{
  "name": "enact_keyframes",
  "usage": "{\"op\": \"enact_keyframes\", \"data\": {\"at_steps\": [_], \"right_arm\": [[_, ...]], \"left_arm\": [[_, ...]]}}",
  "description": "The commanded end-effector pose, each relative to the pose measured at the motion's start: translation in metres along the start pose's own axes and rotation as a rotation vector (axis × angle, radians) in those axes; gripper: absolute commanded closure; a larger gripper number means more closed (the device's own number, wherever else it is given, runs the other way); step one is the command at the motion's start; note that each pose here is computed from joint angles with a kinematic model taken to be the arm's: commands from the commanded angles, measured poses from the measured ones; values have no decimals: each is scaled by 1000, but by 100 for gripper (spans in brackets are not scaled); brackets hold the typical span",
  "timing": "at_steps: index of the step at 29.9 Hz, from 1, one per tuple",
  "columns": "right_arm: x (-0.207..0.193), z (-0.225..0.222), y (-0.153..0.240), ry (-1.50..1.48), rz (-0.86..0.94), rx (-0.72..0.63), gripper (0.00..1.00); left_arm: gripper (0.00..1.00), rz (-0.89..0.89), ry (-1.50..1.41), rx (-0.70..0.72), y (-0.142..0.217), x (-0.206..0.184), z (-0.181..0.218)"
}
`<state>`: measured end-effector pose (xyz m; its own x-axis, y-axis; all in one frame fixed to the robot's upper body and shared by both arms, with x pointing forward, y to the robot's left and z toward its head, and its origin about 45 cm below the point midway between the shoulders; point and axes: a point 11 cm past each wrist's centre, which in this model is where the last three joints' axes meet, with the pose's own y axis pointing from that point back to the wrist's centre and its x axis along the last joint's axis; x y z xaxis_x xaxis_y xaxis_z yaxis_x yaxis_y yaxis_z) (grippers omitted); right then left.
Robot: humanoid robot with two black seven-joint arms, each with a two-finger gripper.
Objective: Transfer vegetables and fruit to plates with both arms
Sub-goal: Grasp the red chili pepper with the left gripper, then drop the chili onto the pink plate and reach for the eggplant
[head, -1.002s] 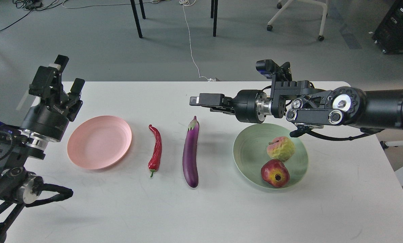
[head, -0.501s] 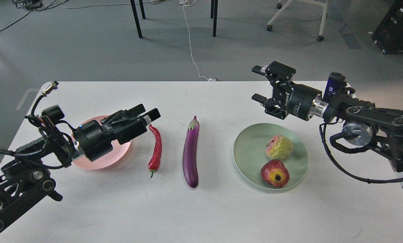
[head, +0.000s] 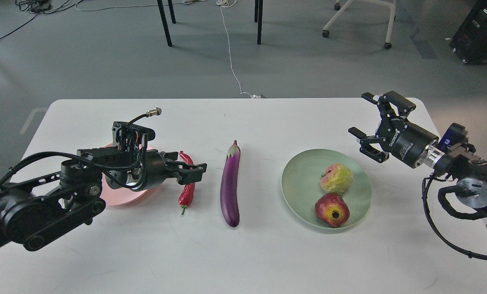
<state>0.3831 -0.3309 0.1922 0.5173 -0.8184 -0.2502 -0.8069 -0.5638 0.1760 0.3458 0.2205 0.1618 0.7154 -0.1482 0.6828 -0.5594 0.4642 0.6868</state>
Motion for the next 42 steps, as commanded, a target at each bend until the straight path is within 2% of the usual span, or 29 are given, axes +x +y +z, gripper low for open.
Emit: {"op": "enact_keyframes", "data": {"at_steps": [1,11,14,17,21,22,26,27,29,30,34,37,42], "right_arm": [[0,1,0,-2,1,1,3],[0,0,0,-2,2,1,3],[0,0,0,-2,2,1,3],[0,1,0,-2,1,1,3],[0,1,0,-2,1,1,3],[0,1,0,-1,0,0,3],[0,0,0,0,-1,2,3],[0,0,0,0,-1,2,3],[0,0,0,1,1,2,3],[0,0,0,0,3,2,3],[0,0,0,-1,1,2,3],[0,-1,0,0,1,3,3],[-1,-1,-1,0,-3,3,3]], "left_arm": [[2,-21,19,31,-9,-7,-3],[4,-45,45,44,-22,-21,-1],[7,-53,51,42,-23,-25,-1],[22,-68,59,54,-24,-31,-5],[61,-83,64,60,-24,-35,-7],[67,-83,64,60,-24,-35,-7],[68,-86,63,63,-26,-36,-5],[71,-87,63,64,-26,-37,-5],[89,-90,56,70,-26,-39,-6],[92,-88,48,75,-26,-38,-5],[92,-54,42,53,-25,-22,4],[92,15,-8,14,-15,13,14],[90,23,-20,80,27,24,-42]]}}
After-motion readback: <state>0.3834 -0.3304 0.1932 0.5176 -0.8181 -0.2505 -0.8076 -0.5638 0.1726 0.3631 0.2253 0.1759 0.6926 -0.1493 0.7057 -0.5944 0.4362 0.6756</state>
